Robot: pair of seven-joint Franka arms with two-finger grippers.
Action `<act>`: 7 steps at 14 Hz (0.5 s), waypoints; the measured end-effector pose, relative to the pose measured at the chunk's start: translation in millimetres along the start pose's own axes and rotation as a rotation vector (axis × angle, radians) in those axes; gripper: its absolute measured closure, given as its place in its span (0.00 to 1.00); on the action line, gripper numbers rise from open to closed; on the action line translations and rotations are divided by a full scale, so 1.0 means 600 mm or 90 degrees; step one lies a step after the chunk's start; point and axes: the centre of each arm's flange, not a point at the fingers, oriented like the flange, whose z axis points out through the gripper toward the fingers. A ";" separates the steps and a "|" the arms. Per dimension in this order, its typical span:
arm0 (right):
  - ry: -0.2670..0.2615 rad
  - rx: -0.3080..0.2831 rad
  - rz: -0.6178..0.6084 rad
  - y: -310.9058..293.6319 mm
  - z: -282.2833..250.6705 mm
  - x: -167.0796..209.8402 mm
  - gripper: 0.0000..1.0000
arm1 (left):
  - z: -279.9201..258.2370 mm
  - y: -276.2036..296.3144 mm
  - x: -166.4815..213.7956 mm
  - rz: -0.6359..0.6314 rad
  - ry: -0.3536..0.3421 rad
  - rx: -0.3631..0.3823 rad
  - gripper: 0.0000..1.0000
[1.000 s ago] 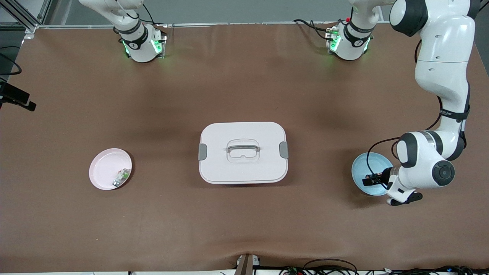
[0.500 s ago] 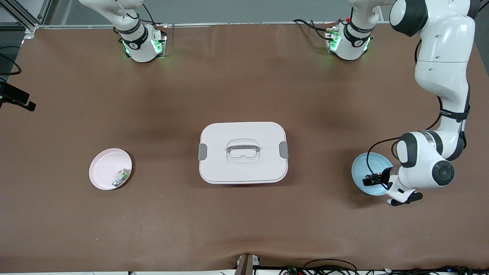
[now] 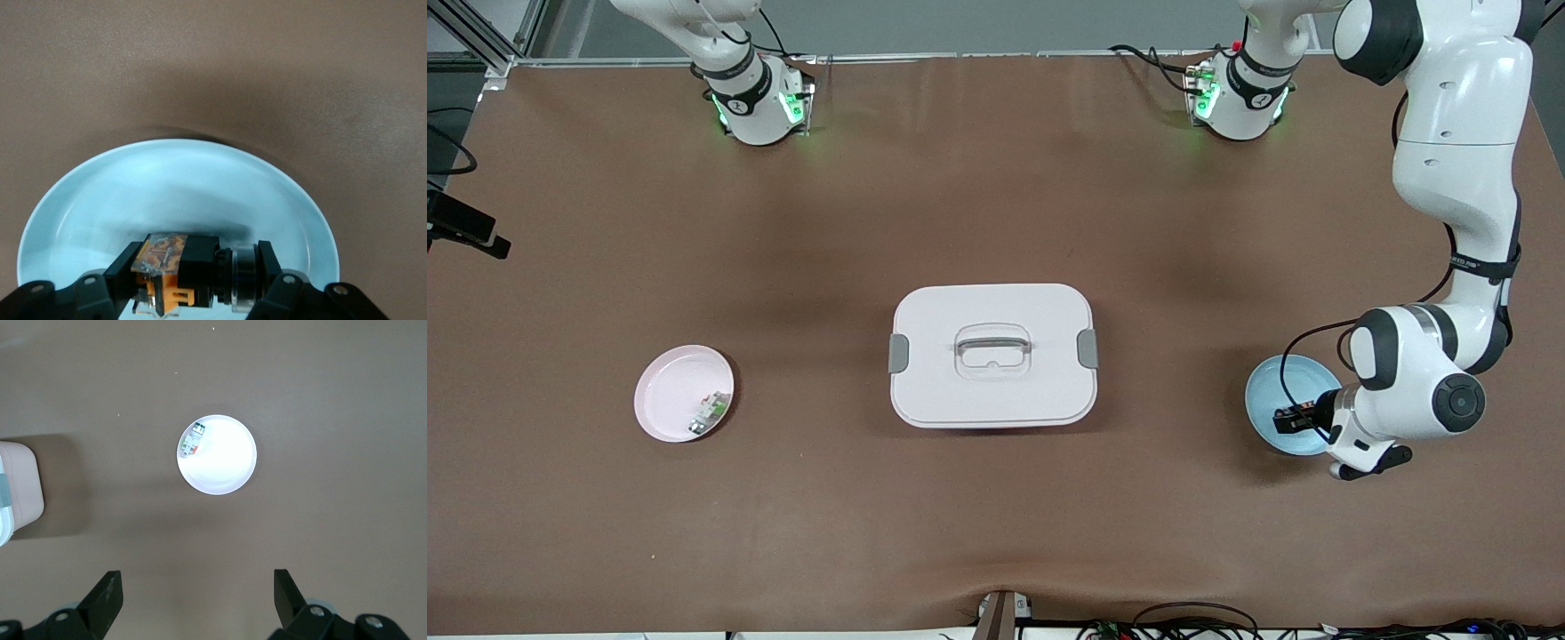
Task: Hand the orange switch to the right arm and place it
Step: 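Lower the left gripper and close it on the orange switch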
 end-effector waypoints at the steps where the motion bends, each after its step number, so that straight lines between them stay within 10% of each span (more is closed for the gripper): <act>1: 0.000 0.000 0.000 0.000 0.000 0.000 0.00 | 0.000 0.000 0.000 0.000 0.000 0.000 0.26; 7: 0.000 0.000 -0.001 -0.002 0.000 0.000 0.00 | -0.036 0.004 0.010 -0.069 0.023 -0.007 0.26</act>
